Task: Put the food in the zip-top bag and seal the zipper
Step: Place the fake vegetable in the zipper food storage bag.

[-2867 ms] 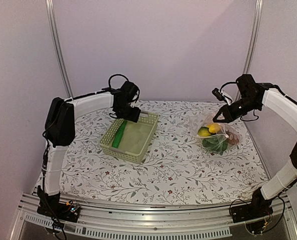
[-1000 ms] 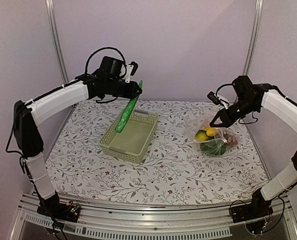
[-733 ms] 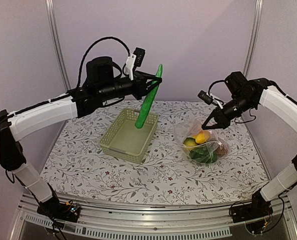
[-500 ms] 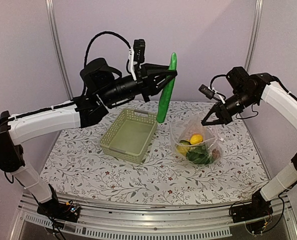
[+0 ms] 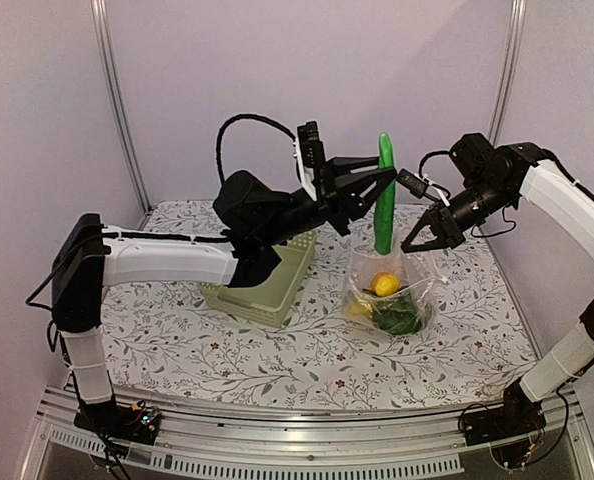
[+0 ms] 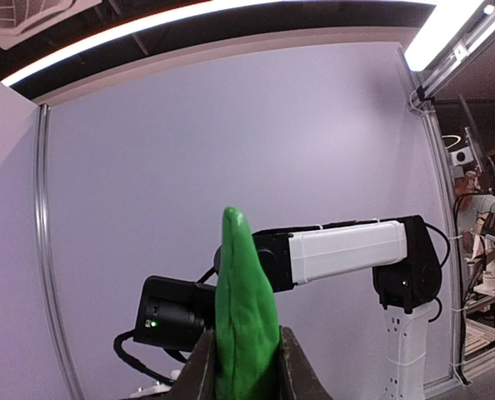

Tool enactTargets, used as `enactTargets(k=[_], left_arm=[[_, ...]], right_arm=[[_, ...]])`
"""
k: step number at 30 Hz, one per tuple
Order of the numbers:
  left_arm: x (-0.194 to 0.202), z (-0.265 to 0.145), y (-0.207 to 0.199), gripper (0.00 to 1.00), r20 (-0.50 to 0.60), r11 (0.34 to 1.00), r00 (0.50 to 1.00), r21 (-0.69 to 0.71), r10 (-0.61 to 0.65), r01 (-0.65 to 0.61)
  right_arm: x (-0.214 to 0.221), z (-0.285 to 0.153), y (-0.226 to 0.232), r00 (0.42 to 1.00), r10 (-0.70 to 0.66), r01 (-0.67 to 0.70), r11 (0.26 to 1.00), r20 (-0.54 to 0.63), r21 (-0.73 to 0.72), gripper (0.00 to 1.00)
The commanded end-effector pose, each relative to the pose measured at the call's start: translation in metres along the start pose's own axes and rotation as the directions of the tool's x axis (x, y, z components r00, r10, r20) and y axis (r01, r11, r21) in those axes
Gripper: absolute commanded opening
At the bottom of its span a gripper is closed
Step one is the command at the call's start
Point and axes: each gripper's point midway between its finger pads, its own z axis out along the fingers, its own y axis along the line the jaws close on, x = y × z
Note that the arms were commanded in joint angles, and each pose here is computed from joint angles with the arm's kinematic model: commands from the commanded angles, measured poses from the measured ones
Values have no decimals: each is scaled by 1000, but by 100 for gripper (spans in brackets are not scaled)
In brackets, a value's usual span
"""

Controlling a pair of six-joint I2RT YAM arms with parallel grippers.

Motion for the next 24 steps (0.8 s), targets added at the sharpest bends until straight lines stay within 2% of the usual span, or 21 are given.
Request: enactTargets(k=[1, 7, 12, 15, 19, 24], left_arm=[[-4, 6, -24, 0, 149, 999, 989, 38, -26, 20], [21, 1, -28, 0, 153, 1000, 988, -18, 0, 3], [-3, 2, -37, 0, 145, 989, 980, -79, 136, -126], [-22, 6, -49, 0, 142, 981, 971, -70, 191, -183], [-28, 11, -66, 0, 145, 983, 972, -23, 182, -181], [-11, 11, -72, 0, 134, 989, 980, -11, 149, -149]], right_arm=[[-12, -2, 6, 999, -28, 29, 999, 25, -26, 0], [-11, -1, 5, 999, -24, 25, 999, 24, -23, 0], [-11, 1, 0, 1000, -17, 17, 1000, 19, -10, 0], [-13, 2, -4, 1000, -11, 11, 1000, 18, 2, 0], [-16, 4, -8, 1000, -4, 4, 1000, 16, -2, 0], [-18, 4, -8, 1000, 0, 0, 1000, 15, -7, 0]])
